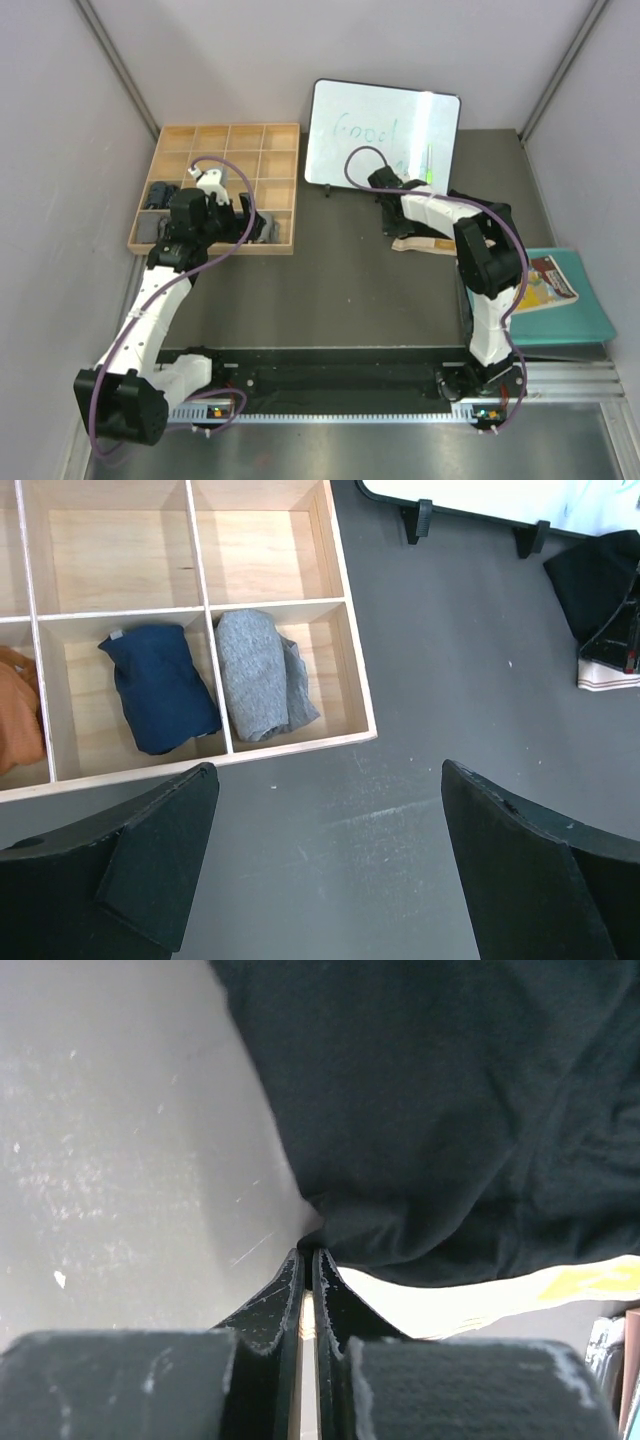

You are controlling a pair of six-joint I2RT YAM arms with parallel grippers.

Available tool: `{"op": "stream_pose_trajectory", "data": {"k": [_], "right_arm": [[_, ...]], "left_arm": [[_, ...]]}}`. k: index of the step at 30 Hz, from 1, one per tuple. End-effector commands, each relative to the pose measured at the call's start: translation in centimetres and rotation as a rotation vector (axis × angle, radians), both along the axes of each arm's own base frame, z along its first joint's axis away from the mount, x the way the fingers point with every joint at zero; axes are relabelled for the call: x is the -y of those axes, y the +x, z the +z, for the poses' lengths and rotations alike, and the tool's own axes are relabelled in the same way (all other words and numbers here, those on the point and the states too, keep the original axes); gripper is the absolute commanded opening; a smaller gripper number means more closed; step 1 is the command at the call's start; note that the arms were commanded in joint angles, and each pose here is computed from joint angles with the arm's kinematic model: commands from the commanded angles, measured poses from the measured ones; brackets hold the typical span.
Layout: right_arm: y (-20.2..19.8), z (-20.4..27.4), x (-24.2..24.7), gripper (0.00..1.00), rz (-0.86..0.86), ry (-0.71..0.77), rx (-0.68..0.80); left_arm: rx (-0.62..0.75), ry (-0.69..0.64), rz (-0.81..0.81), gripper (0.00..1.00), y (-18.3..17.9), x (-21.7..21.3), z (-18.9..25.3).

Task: Roll the underwear
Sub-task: Move the underwear to the center of the board.

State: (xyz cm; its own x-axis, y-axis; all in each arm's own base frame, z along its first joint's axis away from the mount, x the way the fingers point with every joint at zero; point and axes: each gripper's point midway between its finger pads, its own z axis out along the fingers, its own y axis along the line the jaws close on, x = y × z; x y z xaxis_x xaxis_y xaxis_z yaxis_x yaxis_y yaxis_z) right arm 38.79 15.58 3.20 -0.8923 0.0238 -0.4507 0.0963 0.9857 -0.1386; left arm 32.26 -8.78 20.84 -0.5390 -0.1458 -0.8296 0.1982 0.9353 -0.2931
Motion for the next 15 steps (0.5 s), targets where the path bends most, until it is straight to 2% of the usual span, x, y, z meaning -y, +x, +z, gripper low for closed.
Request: {"op": "stream_pose_trajectory", "data": {"k": [1,6,11,15], "right_arm": [[-1.0,0.1,-1.6,0.00,0.082,0.044,-0.023],[-4.9,1.0,-6.2,0.00,0.245,0.147,-0.036],[-11.2,1.7,-11.4,0.00,0.412,0.247,-0.073],[-16.3,2.1,-14.4,0.00,0.500,0.287,-0.104]], "left_arm": [[0.064,-0.017,0.020,0.96,0.3,0.0,1.9],[0.054,-0.016,0.024,0.96,0.2,0.1,1.6],[0.013,-0.034,0.012,0.95,-0.1,0.9,0.8],[-0.050,-0.102,-0.010,0.92,-1.2,2.3,0.1]]}}
